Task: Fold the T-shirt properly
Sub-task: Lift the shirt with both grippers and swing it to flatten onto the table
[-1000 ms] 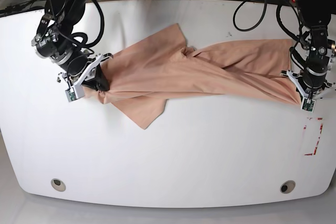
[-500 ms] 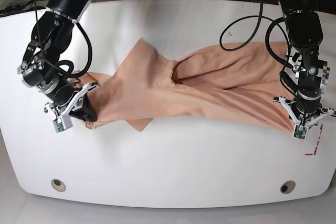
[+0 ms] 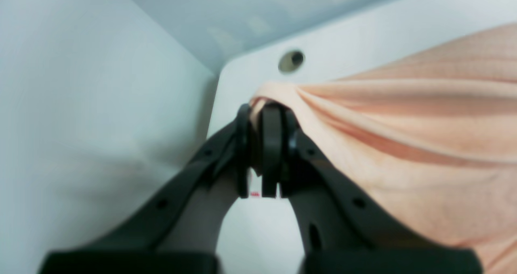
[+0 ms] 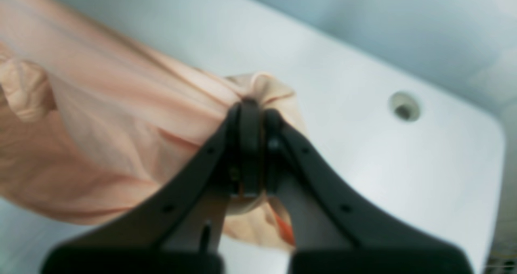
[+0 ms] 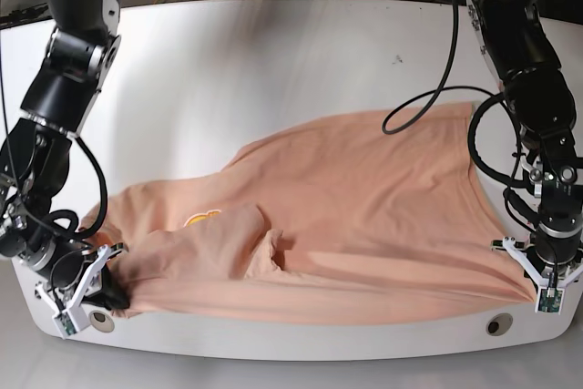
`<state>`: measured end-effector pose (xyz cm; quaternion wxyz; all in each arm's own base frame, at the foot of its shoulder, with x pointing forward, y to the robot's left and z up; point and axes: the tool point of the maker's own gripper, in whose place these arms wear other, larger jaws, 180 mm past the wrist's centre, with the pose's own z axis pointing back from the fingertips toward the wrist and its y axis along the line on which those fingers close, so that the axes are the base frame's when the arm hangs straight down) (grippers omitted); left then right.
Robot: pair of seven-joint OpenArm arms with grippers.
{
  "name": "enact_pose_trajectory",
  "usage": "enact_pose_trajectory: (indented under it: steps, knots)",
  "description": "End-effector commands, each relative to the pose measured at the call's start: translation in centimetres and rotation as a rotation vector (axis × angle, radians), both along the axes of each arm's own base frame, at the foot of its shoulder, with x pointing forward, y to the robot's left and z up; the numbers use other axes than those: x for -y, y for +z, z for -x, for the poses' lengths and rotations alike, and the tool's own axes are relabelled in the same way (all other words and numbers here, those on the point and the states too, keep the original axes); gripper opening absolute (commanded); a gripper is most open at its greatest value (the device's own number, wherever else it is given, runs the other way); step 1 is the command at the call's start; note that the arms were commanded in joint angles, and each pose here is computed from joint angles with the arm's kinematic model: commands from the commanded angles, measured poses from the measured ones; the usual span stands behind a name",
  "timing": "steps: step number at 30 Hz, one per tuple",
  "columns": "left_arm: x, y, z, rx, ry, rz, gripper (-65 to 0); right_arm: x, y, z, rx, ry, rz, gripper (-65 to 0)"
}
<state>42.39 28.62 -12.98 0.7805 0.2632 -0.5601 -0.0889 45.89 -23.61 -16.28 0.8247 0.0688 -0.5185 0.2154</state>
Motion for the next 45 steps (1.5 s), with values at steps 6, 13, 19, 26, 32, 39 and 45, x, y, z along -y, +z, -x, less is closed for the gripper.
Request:
enact_pose_trajectory:
  steps: [6, 13, 19, 26, 32, 39, 45]
  knots:
    - [-2.5, 11.4, -0.2, 0.209, 0.1, -0.039, -65.0, 1.6, 12.3, -3.8, 0.182, -0.002, 0.071, -65.0]
    - [-2.5, 20.3, 0.4, 0.39, 0.106, -0.09, -65.0, 0.7, 21.4, -4.9, 0.29, 0.019, 0.109, -65.0]
    - [-1.8, 23.3, 0.6, 0.445, 0.089, -0.119, -65.0, -0.5, 23.5, -4.5, 0.319, 0.077, 0.09, -65.0]
    - [-1.3, 18.0, -0.4, 0.319, 0.068, -0.134, -65.0, 0.0, 14.7, -4.0, 0.149, 0.12, 0.016, -65.0]
    - [-0.5, 11.4, 0.5, 0.191, 0.042, -0.153, -65.0, 1.3, 3.5, -0.6, -0.049, 0.123, -0.162, -65.0]
    - [0.3, 1.7, 2.3, -0.031, 0.006, -0.153, -65.0, 2.7, -6.2, 4.1, -0.225, 0.048, -0.293, -65.0]
    - [1.1, -6.0, 5.1, -0.16, -0.034, -0.101, -65.0, 3.7, -11.9, 8.1, -0.34, -0.02, -0.349, -65.0]
